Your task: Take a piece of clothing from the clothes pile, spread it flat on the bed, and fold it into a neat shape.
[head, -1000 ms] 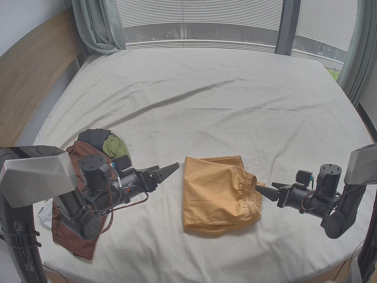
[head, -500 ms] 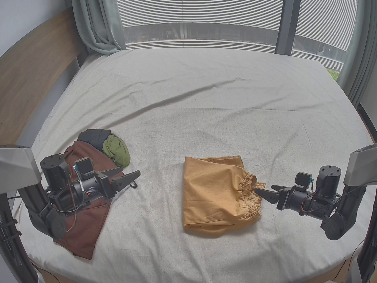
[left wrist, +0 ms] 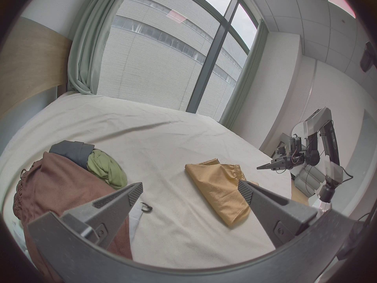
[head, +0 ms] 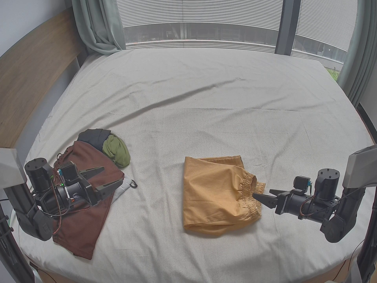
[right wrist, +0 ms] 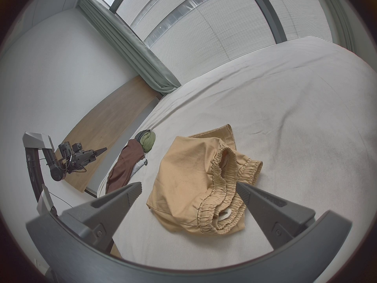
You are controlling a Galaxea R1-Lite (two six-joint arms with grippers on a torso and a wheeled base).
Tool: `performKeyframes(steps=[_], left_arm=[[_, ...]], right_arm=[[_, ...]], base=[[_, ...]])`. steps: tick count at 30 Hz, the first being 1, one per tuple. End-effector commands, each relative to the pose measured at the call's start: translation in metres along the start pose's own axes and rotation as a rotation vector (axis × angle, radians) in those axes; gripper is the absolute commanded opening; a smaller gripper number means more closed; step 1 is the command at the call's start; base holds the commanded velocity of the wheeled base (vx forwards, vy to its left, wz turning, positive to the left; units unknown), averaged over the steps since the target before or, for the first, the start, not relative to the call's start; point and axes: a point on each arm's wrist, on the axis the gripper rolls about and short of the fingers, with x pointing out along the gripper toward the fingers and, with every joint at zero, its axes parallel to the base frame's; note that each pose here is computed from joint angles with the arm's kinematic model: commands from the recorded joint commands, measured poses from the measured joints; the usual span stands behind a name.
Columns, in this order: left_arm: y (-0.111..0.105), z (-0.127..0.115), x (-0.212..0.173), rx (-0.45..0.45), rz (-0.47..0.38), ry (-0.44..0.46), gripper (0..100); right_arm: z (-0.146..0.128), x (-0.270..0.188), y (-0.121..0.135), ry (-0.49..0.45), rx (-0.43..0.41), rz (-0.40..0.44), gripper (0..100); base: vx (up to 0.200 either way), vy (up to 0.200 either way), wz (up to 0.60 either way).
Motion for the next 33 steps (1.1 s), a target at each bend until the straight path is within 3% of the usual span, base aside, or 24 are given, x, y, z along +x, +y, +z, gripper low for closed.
performKeyframes(steps=[1, 11, 33], left_arm=[[-0.001, -0.009, -0.006, -0.012, 0.010, 0.034, 100], [-0.004, -0.014, -0.010, -0.026, 0.009, 0.055, 100], [-0.005, -0.014, -0.010, -0.009, 0.004, 0.057, 100]], right_arm=[[-0.009, 0.005, -0.006, 0.033, 0.014, -0.013, 100], [-0.029, 0.017, -0.018, 0.096, 0.005, -0.064, 100], [-0.064, 0.048, -0.044, 0.176, 0.094, -0.097, 100]], base=[[0.000, 0.000, 0.00], [0.000, 0.000, 0.00], [0.000, 0.000, 0.00]])
